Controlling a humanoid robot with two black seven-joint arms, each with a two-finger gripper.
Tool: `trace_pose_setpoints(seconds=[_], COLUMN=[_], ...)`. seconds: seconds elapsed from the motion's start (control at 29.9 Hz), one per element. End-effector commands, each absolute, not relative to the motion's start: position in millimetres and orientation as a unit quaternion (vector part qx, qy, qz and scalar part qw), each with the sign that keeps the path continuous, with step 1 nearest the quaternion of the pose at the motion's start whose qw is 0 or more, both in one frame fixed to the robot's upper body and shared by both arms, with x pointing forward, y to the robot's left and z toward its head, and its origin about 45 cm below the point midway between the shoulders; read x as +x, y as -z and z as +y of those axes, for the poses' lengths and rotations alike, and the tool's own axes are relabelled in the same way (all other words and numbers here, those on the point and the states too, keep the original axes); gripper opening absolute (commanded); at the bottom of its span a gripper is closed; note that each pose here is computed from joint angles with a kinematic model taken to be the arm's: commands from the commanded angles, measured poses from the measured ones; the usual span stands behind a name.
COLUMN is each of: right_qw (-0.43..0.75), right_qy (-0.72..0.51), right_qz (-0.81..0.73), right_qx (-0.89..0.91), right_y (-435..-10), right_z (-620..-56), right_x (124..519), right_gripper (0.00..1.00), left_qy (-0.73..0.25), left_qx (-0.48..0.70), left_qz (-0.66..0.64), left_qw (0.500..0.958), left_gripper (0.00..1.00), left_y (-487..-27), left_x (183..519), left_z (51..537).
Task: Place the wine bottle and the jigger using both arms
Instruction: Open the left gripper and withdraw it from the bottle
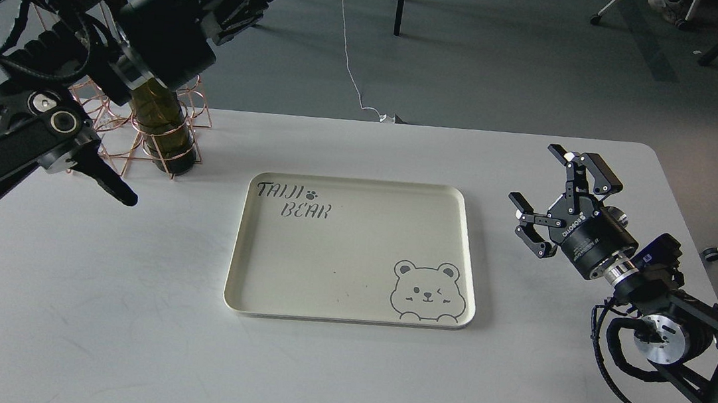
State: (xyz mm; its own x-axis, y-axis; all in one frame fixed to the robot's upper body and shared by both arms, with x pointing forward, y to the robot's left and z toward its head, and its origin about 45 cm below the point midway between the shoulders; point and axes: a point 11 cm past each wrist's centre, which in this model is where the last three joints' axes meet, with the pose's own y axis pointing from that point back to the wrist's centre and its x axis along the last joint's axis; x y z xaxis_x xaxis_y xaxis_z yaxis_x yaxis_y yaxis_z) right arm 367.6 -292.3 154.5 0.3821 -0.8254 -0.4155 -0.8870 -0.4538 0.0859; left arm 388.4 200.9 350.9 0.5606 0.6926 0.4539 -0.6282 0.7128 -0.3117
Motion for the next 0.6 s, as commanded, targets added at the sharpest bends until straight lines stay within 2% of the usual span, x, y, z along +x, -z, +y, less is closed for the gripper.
trace_pose_setpoints(seconds=[0.0,0.23,0.57], right_qw=[0.073,0.071,0.091], right_qy=[-0.218,-0.223,-0.228], right_qz=[0.519,0.520,0.511], right_qx=[-0.823,-0.821,-0.824], right_y=[-144.1,-139.6,-144.2], right_z=[-288.4,-288.2,-275.2], right_x=[358.5,354.6,357.5], right_gripper=[0.99,0.99,0.99], left_qy=[-0.420,-0.521,-0.571], left_qx=[-0.106,-0.140,-0.186], left_qz=[-0.195,-0.028,0.136], left_qw=[0.880,0.841,0.788], left_gripper=[0.98,0.98,0.98], left_y=[-309.0,-225.3,-174.7], left_x=[375.7,350.0,336.7], left_z=[198.3,216.9,250.4])
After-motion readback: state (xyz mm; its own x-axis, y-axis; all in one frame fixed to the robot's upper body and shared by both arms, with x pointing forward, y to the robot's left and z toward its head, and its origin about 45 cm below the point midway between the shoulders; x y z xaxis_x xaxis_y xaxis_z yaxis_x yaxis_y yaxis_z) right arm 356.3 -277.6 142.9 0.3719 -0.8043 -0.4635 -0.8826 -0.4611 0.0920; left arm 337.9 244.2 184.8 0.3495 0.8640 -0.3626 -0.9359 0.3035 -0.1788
